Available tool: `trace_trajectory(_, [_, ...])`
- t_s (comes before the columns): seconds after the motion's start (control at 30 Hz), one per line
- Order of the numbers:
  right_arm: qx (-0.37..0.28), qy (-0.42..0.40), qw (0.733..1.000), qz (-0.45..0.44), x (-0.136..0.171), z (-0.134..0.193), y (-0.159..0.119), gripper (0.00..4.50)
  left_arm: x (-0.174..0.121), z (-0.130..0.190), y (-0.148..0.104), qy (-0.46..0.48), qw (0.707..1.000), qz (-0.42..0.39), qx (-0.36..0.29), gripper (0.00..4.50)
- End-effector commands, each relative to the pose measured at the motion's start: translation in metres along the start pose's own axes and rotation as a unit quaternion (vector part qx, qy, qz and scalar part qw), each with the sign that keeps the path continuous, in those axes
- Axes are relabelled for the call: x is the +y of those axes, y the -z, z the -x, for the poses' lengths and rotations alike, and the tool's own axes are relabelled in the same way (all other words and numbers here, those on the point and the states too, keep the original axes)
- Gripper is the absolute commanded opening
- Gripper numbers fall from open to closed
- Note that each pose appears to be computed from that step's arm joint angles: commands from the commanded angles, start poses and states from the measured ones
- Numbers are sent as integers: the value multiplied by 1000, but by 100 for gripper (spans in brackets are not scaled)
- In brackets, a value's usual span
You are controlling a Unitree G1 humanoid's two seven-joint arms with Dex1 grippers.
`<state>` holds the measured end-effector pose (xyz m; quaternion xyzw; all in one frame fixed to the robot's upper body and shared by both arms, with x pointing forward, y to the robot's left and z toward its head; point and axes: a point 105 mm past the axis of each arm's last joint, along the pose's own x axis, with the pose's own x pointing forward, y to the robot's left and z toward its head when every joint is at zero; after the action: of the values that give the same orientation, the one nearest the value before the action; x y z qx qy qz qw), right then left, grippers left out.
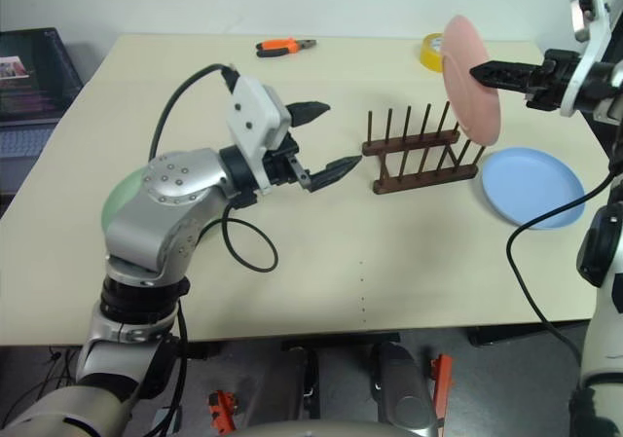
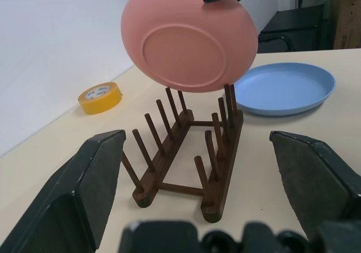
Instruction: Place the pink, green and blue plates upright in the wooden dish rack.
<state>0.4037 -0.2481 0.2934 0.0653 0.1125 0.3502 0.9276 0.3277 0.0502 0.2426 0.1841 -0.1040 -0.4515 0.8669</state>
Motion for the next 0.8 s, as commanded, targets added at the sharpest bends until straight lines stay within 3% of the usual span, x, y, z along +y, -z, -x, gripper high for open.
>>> trace_trajectory(0.03, [-33, 19, 999, 36, -1, 13, -22, 446, -4, 2, -14, 5, 1000, -18, -21, 450])
trace_trajectory(0.8, [-36, 98, 985, 139, -15, 30, -39, 446, -3, 4, -13, 9, 1000, -22, -17, 450])
